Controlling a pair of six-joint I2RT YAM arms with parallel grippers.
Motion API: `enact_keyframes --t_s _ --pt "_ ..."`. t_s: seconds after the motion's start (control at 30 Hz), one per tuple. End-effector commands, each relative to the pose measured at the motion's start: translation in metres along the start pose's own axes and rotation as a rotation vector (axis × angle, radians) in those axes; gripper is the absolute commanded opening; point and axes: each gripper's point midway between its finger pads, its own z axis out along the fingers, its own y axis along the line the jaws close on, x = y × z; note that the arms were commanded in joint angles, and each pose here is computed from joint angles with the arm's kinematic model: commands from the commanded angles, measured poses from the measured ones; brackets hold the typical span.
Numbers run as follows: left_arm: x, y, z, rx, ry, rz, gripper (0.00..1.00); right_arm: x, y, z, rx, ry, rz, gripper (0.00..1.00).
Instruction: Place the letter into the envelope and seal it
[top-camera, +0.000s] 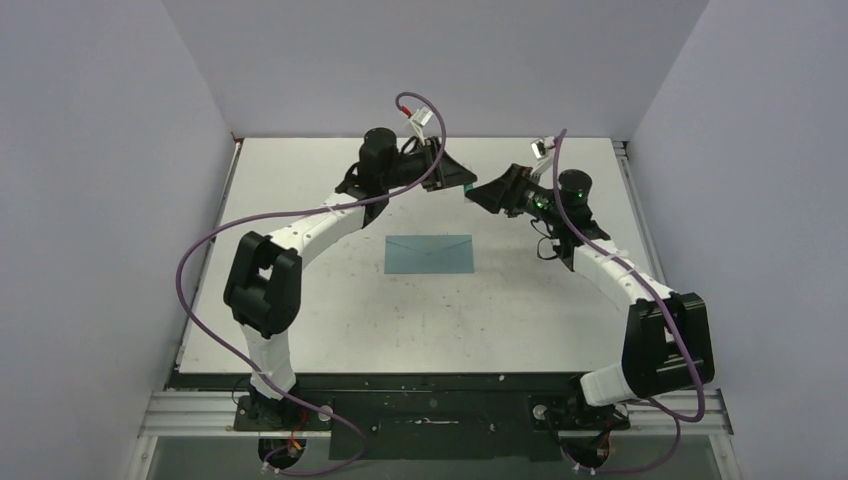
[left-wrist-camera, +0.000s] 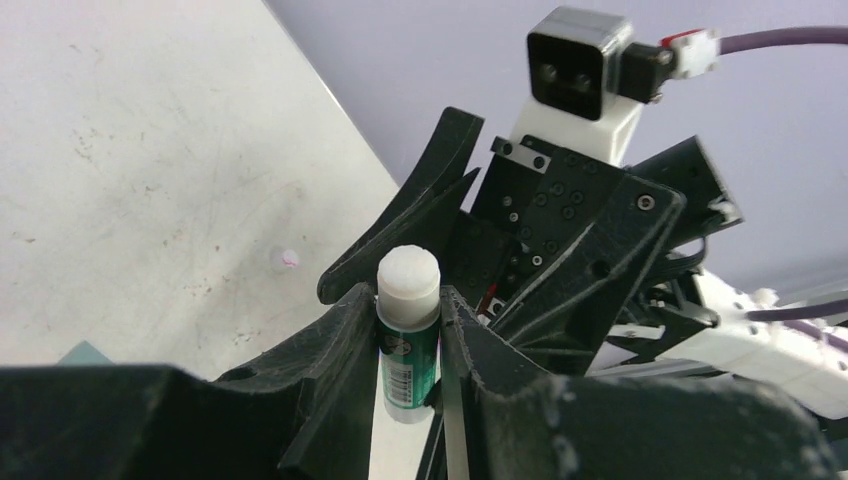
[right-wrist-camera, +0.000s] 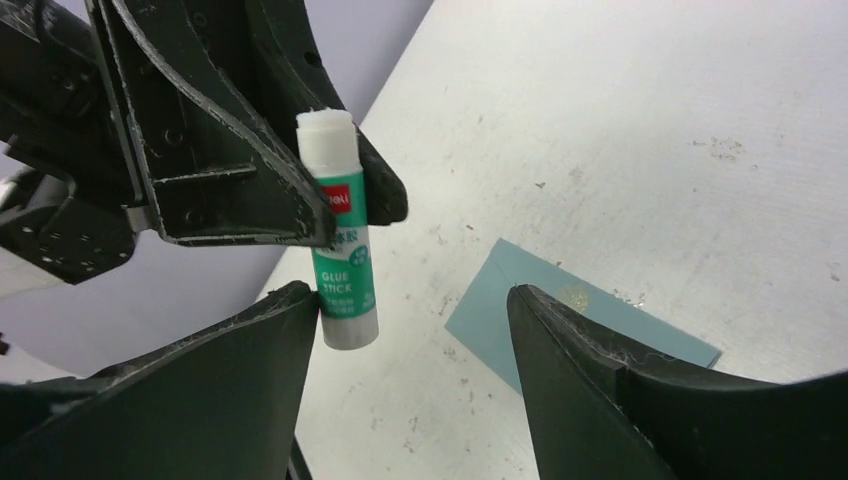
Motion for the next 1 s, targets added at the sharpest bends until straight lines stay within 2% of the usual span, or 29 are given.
enact_keyframes --t_s 0.0,0.07,0.2,0.37,0.53,0.7,0.77,0.9,0.97 --pt "-0.045 -0.059 -0.012 0.135 -0.112 0.045 0.00 -0.033 0.034 -0.017 -0.143 -0.153 0.022 0.70" --pt "-0.049 -0.065 -0.015 0.154 -0.126 0.032 0.00 -0.035 0.047 -0.020 -0.215 -0.174 0.026 0.71" --pt "-0.052 -0.070 -0.016 0.167 -0.142 0.008 0.00 -0.037 0.070 -0.021 -0.337 -0.172 0.046 0.65" --pt "-0.056 -0.069 -0.018 0.155 -0.168 -0.017 0.00 -0.036 0.076 -0.016 -0.389 -0.151 0.090 0.51" --pt "-0.061 -0.073 -0.023 0.169 -0.193 -0.038 0.00 -0.034 0.075 -0.012 -0.395 -0.142 0.116 0.49" --pt "-0.060 -0.074 -0.026 0.176 -0.199 -0.042 0.00 -0.037 0.076 -0.009 -0.392 -0.155 0.112 0.30" --pt "-0.058 -0.073 -0.026 0.174 -0.196 -0.041 0.00 -0.039 0.075 -0.008 -0.388 -0.161 0.114 0.30" --pt "-0.055 -0.072 -0.027 0.169 -0.192 -0.040 0.00 -0.042 0.078 -0.007 -0.397 -0.174 0.117 0.44" --pt "-0.054 -0.071 -0.028 0.168 -0.190 -0.040 0.00 -0.042 0.079 -0.006 -0.399 -0.171 0.119 0.45"
